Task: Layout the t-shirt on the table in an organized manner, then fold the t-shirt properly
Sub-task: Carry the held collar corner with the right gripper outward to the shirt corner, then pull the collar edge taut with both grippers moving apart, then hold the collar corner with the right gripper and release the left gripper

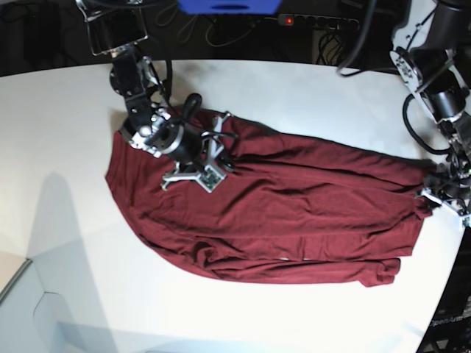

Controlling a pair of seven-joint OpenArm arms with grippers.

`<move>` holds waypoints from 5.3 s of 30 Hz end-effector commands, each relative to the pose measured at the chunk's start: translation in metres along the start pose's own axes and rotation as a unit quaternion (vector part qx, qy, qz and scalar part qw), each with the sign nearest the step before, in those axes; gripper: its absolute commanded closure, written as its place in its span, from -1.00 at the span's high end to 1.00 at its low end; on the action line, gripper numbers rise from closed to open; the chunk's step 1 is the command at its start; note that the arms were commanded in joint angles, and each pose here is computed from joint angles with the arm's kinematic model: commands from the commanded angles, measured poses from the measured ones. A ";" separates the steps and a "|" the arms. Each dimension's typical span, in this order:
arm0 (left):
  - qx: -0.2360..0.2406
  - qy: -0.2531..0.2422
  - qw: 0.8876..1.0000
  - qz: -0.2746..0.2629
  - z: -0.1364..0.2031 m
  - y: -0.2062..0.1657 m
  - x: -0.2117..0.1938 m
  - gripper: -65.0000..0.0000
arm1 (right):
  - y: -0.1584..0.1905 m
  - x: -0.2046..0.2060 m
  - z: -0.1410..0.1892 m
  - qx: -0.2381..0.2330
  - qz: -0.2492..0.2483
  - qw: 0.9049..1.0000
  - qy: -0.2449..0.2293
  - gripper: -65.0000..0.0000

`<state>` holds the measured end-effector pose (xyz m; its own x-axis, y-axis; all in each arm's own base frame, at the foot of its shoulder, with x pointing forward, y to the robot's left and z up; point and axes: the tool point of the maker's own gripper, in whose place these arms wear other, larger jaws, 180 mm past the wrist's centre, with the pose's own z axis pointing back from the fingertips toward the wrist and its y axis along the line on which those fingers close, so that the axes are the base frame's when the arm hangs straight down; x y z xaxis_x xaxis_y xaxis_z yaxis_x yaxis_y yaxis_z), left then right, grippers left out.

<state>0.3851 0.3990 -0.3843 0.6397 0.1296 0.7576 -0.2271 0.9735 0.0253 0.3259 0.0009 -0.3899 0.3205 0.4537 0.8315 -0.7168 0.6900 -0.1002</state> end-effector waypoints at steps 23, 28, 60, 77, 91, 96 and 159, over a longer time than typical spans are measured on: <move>0.019 -0.035 0.999 0.009 0.014 0.025 -0.006 0.48 | -0.040 0.001 0.081 -0.116 -0.034 0.992 -0.047 0.28; 0.007 -0.040 0.999 0.019 0.008 0.012 -0.012 0.48 | -0.042 -0.009 0.088 -0.124 -0.041 0.991 -0.037 0.28; 0.012 -0.028 0.999 0.014 0.011 0.019 -0.028 -1.00 | -0.055 -0.072 0.152 -0.175 -0.070 0.982 0.029 0.29; 0.015 -0.028 0.999 0.011 0.012 0.021 -0.027 -1.00 | -0.048 -0.099 0.124 -0.155 -0.127 0.979 0.045 0.29; 0.028 -0.030 0.999 0.004 0.018 0.038 -0.022 -1.00 | -0.057 -0.109 0.121 -0.154 -0.127 0.978 0.057 -0.31; 0.035 -0.035 0.999 -0.002 0.021 0.045 -0.016 -1.00 | -0.065 -0.115 0.129 -0.157 -0.112 0.979 0.071 -0.96; 0.077 0.060 0.990 -0.102 0.078 0.070 -0.098 -0.83 | -0.043 -0.169 0.185 -0.175 -0.127 0.966 0.144 -1.00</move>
<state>0.2458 0.4284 -0.4173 0.7742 -0.0189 0.6326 -0.1753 0.9540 0.2431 0.1879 -0.2029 -0.4275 0.6533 0.3323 0.6803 -0.3583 0.9272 -0.1088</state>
